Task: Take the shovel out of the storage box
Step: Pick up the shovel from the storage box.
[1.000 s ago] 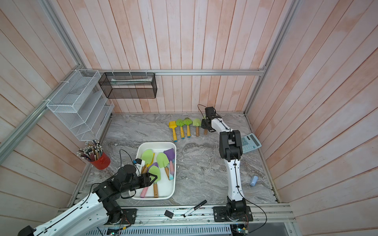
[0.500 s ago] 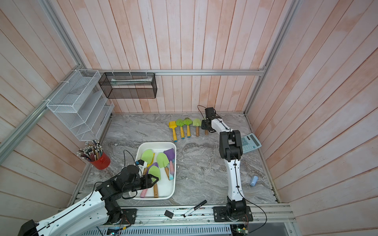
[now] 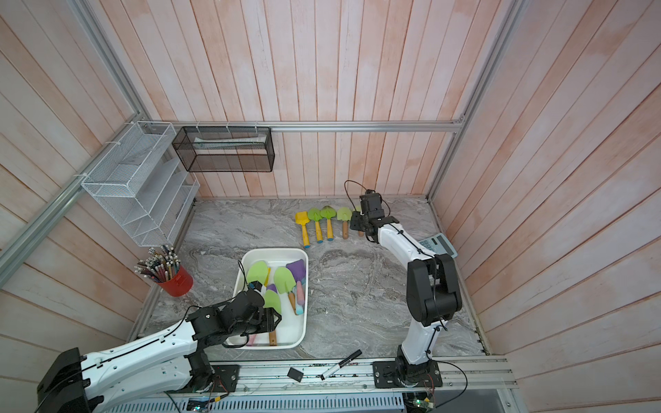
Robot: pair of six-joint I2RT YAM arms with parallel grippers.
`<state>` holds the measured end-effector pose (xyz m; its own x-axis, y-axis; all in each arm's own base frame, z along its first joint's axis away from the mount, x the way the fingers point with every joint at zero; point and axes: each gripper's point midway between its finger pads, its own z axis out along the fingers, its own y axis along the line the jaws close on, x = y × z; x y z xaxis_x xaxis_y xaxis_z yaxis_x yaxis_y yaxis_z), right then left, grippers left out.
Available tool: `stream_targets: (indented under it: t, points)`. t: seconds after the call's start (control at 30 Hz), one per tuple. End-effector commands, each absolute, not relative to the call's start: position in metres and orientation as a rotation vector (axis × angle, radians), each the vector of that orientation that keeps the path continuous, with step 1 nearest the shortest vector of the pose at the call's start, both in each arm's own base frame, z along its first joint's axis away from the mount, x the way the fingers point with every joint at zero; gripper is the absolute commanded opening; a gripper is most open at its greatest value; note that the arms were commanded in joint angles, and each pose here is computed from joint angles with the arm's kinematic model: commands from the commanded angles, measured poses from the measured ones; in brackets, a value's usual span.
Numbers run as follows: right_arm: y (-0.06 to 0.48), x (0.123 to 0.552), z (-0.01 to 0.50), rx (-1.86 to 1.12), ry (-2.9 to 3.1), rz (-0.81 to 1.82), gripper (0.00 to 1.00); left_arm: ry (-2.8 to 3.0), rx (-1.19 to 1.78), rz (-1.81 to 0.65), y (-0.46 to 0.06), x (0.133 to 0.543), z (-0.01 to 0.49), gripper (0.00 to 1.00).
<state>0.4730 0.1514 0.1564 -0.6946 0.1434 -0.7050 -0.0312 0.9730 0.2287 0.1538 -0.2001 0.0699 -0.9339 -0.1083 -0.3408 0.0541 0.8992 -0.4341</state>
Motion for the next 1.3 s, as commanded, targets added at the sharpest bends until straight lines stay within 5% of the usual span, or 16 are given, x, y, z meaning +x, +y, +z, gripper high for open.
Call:
stream_targets:
  t: [0.0, 0.53, 1.27]
  points:
    - [0.172, 0.451, 0.146, 0.048, 2.323, 0.317, 0.52, 2.738, -0.105, -0.489, -0.190, 0.150, 0.065, 0.57]
    - [0.198, 0.389, 0.137, -0.049, 2.327, 0.482, 0.54, 2.863, -0.210, -0.223, -0.198, 0.119, 0.034, 0.55]
    - [0.202, 0.377, 0.138, -0.064, 2.324, 0.534, 0.52, 2.823, -0.251, -0.227, -0.190, 0.129, 0.023, 0.23]
